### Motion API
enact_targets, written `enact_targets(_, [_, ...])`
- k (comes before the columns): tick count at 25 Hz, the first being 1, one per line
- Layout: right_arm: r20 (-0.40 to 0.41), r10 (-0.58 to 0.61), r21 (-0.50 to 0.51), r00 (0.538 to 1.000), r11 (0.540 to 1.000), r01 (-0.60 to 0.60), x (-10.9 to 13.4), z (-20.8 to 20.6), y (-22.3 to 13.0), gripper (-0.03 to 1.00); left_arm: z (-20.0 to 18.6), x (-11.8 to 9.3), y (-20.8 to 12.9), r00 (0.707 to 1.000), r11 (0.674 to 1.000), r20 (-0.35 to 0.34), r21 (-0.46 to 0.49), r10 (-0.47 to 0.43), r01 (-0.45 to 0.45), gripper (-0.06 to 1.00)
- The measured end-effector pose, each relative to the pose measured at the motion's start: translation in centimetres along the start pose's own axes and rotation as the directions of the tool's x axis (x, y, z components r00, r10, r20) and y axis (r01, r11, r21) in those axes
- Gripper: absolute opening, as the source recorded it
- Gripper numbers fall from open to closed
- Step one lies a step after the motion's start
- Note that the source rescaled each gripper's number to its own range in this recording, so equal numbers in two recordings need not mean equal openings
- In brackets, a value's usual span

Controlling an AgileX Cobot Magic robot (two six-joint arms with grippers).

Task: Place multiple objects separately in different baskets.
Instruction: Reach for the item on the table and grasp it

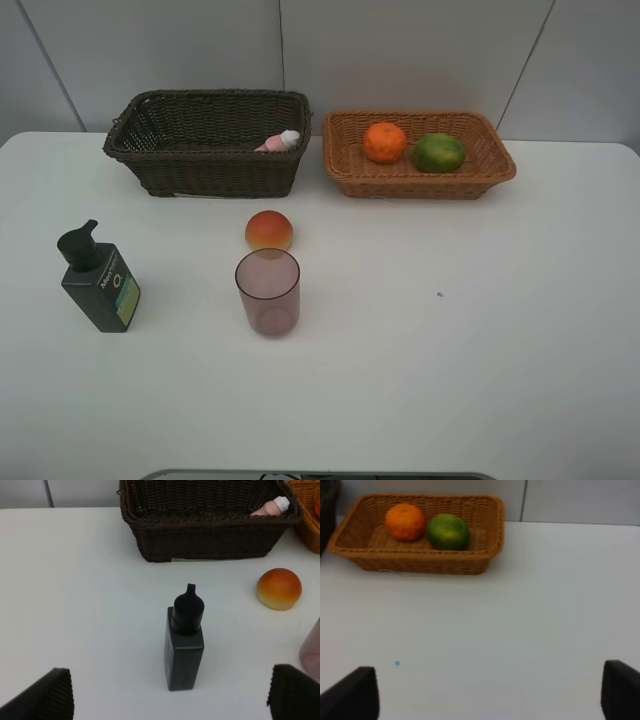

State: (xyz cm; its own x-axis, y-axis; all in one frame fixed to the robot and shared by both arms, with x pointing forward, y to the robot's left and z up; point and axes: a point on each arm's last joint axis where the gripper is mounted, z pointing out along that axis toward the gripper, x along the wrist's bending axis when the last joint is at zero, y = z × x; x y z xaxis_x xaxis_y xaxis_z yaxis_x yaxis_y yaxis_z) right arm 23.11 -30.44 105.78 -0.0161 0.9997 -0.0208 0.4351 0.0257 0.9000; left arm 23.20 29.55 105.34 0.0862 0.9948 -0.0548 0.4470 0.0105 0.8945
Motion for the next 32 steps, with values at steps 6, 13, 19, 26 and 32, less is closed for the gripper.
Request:
enact_targets(6, [0.044,0.021,0.001,0.999,1.000,-0.021,0.04,-0.02,-0.01,0.89,0.00,0.00,0.00,1.000,1.000,0.000,0.000,0.000,0.000,0.99])
enact_targets(13, [0.042,0.023,0.001,0.999,1.000,-0.023,0.06,-0.02,-0.01,0.89,0.00,0.00,0.00,1.000,1.000,0.000,0.000,0.000,0.000,0.99])
enact_targets(19, [0.042,0.023,0.001,0.999,1.000,-0.023,0.06,-0.02,-0.01,0.89,0.00,0.00,0.00,1.000,1.000,0.000,0.000,0.000,0.000,0.99])
enact_targets(26, [0.042,0.023,0.001,0.999,1.000,-0.023,0.06,-0.02,-0.01,0.89,0.00,0.00,0.00,1.000,1.000,0.000,0.000,0.000,0.000,0.99])
enact_targets(32, [0.042,0.023,0.001,0.999,1.000,-0.023,0.06,-0.02,-0.01,0.89,0.00,0.00,0.00,1.000,1.000,0.000,0.000,0.000,0.000,0.99])
